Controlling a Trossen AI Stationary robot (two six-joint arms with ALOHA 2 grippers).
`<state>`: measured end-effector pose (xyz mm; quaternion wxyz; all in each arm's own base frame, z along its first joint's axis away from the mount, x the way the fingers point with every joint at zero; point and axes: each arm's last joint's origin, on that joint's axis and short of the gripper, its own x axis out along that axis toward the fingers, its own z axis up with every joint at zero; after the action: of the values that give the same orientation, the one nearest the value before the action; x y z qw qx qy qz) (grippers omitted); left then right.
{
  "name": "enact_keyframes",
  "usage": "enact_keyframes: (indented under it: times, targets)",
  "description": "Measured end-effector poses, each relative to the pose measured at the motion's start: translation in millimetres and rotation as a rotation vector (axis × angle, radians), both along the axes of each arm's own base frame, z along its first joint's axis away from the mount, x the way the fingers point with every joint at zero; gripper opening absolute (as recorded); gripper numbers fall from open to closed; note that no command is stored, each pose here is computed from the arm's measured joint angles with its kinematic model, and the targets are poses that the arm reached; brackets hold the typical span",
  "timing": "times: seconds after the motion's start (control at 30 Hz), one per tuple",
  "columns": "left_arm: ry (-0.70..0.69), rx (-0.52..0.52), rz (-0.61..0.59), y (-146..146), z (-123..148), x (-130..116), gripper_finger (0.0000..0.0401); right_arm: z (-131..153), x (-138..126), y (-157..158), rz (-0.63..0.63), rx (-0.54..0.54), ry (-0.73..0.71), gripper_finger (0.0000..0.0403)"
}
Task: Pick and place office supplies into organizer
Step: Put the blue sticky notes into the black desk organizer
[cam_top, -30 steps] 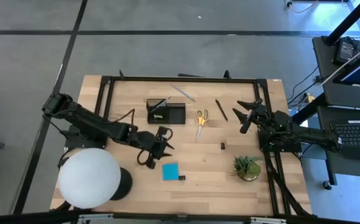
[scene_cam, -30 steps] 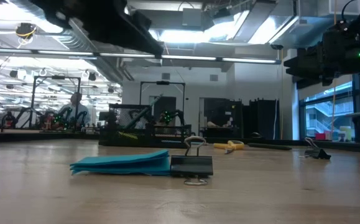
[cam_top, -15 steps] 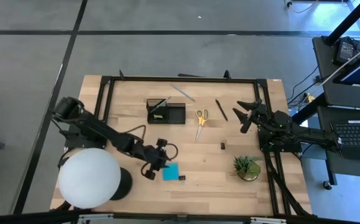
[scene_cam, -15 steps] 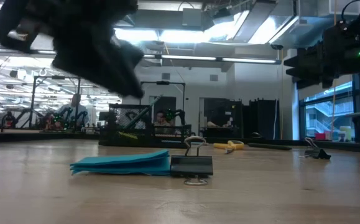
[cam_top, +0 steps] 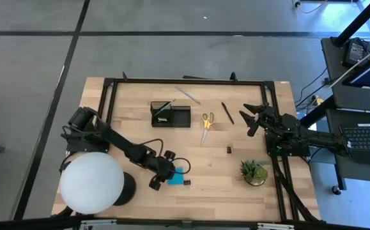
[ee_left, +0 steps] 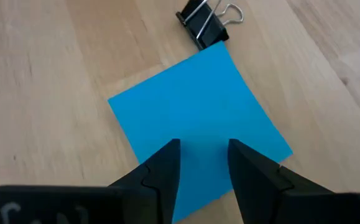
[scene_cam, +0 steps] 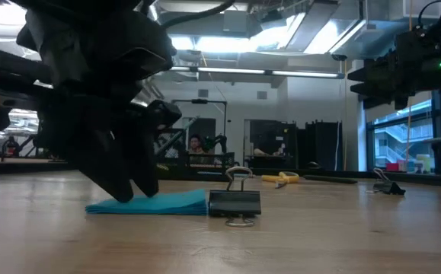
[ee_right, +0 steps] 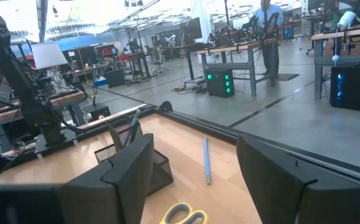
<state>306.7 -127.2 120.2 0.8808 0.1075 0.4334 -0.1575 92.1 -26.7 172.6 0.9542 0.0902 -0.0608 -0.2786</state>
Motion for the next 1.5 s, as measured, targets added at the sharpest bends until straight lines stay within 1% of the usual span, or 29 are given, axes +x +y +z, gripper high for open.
enact_keyframes:
  times: [0.17, 0.47, 0.57, 0.7, 0.87, 0.93, 1.07, 1.13, 1.27, 1.37, 1.5]
  targets:
    - [0.021, 0.042, -0.031, 5.6, -2.3, 0.6, 0.0127, -0.1, 0.0, 0.0, 0.000, -0.001, 0.001, 0.0233]
    - [0.023, 0.227, -0.181, 35.5, -4.9, 6.8, 0.0127, -0.1, 0.0, 0.0, 0.000, -0.001, 0.001, 0.0233]
    - [0.026, 0.330, -0.239, 45.7, -5.5, 7.9, 0.0127, -0.1, 0.0, 0.0, 0.000, -0.003, 0.002, 0.0233]
    - [0.047, 0.525, -0.269, 61.2, -5.9, 9.2, 0.0127, -0.1, 0.0, 0.0, 0.000, -0.003, 0.003, 0.0233]
    - [0.126, 0.781, -0.339, 74.6, -8.0, 6.3, 0.0127, -0.1, 0.0, 0.0, 0.000, -0.006, 0.004, 0.0233]
    - [0.150, 0.837, -0.366, 77.8, -8.7, 5.5, 0.0127, -0.1, 0.0, 0.0, -0.001, -0.006, 0.005, 0.0233]
    - [0.157, 0.868, -0.416, 78.7, -8.8, 5.6, 0.0127, 0.0, 0.0, 0.0, -0.002, -0.026, 0.017, 0.0233]
    - [0.159, 0.879, -0.413, 78.5, -8.6, 5.8, 0.0127, -0.1, 0.0, 0.0, -0.004, -0.038, 0.025, 0.0233]
    - [0.146, 0.890, -0.289, 73.3, -1.5, 8.0, 0.0127, 0.0, 0.0, 0.0, -0.004, -0.044, 0.029, 0.0233]
    - [0.117, 0.840, -0.243, 66.4, 9.1, 7.7, 0.0127, 0.0, 0.0, 0.0, -0.004, -0.043, 0.028, 0.0233]
    - [0.025, 0.755, -0.167, 55.4, 29.7, 7.5, 0.0127, -0.1, 0.0, 0.0, -0.002, -0.026, 0.017, 0.0233]
